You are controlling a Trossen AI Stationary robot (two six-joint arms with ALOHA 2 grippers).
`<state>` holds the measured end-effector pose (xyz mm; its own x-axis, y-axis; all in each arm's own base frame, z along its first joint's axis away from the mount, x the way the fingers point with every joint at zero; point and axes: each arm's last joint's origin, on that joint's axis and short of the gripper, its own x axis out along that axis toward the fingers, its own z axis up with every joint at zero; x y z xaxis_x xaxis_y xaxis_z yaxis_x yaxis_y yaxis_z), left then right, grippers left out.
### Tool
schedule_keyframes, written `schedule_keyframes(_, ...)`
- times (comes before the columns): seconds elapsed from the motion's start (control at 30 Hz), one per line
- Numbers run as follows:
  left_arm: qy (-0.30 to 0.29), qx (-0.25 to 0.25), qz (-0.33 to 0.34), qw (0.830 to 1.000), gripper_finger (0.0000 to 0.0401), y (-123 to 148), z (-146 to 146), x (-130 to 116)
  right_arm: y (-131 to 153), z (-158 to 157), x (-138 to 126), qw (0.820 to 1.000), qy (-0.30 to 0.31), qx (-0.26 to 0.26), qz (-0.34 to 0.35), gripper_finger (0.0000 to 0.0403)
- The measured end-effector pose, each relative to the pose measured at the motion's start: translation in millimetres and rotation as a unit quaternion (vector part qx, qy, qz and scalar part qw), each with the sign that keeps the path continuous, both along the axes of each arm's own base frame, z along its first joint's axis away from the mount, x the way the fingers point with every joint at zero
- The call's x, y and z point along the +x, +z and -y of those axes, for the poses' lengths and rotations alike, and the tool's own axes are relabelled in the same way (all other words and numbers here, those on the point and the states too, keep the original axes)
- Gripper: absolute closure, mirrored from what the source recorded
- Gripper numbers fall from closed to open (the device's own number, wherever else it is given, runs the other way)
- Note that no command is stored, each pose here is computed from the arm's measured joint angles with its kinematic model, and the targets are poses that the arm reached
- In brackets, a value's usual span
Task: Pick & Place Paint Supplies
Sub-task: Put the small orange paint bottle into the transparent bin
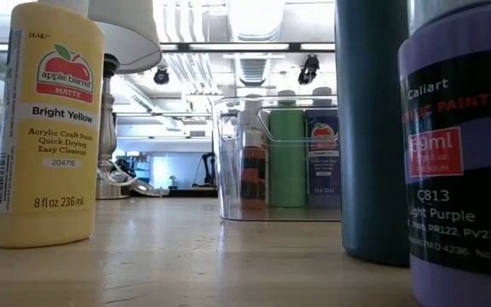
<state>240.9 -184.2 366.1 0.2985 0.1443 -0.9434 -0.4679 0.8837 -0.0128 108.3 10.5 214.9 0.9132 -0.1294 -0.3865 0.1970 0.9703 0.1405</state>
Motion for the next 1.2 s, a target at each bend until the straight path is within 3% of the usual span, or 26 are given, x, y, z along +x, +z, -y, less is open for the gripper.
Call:
schedule_keyframes(0.17,0.097,-0.002,-0.017,0.995,0.0225,-21,-19,-37,0,0,0,1.0,0.0,0.0,0.0,0.0394)
schedule_keyframes(0.33,0.204,-0.023,-0.076,0.976,0.0225,-51,-44,-69,0,0,0,1.0,0.0,0.0,0.0,0.0394)
schedule_keyframes(0.43,0.233,-0.028,-0.095,0.967,0.0225,-67,-57,-85,0,0,0,1.0,0.0,0.0,0.0,0.0394)
schedule_keyframes(0.67,0.238,-0.075,-0.063,0.966,0.0225,-86,-68,-94,0,0,0,1.0,0.0,0.0,0.0,0.0394)
schedule_keyframes(1.2,0.218,-0.092,-0.069,0.969,0.0224,-106,-70,-80,0,0,0,1.0,0.0,0.0,0.0,0.0394)
